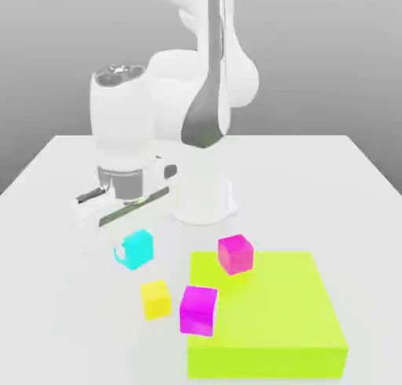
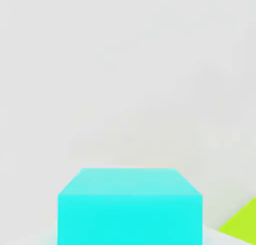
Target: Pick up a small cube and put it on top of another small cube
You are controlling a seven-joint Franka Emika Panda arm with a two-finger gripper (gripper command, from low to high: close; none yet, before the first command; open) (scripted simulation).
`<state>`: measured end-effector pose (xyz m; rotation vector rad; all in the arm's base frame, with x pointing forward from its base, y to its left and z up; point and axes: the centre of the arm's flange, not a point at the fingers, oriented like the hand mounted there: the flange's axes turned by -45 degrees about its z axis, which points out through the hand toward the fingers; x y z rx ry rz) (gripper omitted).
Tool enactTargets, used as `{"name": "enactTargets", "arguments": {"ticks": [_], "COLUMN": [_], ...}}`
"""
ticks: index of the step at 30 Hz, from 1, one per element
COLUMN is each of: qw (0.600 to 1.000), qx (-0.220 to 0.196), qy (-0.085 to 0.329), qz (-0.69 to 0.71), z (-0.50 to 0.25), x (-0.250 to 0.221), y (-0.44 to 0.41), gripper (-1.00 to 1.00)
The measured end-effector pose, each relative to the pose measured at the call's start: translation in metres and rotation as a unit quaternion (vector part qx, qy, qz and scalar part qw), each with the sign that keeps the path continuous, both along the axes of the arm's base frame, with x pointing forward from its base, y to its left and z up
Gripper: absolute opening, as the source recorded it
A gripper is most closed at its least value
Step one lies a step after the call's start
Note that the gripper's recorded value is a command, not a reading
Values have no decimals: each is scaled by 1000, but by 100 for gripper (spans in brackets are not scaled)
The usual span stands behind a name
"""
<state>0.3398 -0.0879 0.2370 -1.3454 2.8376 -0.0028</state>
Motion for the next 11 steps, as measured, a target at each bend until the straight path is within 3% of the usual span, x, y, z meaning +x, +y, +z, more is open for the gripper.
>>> {"name": "enactTargets", "arguments": {"ticks": [7,8,11], "qw": [1000,1000,1000], "qx": [6,3,3], "qy": [0,0,0], "qz": [5,4,4], "z": [-52,-60,-60], "x": [2,1,1], "y": [7,6,6], "gripper": [-100,100,100]}}
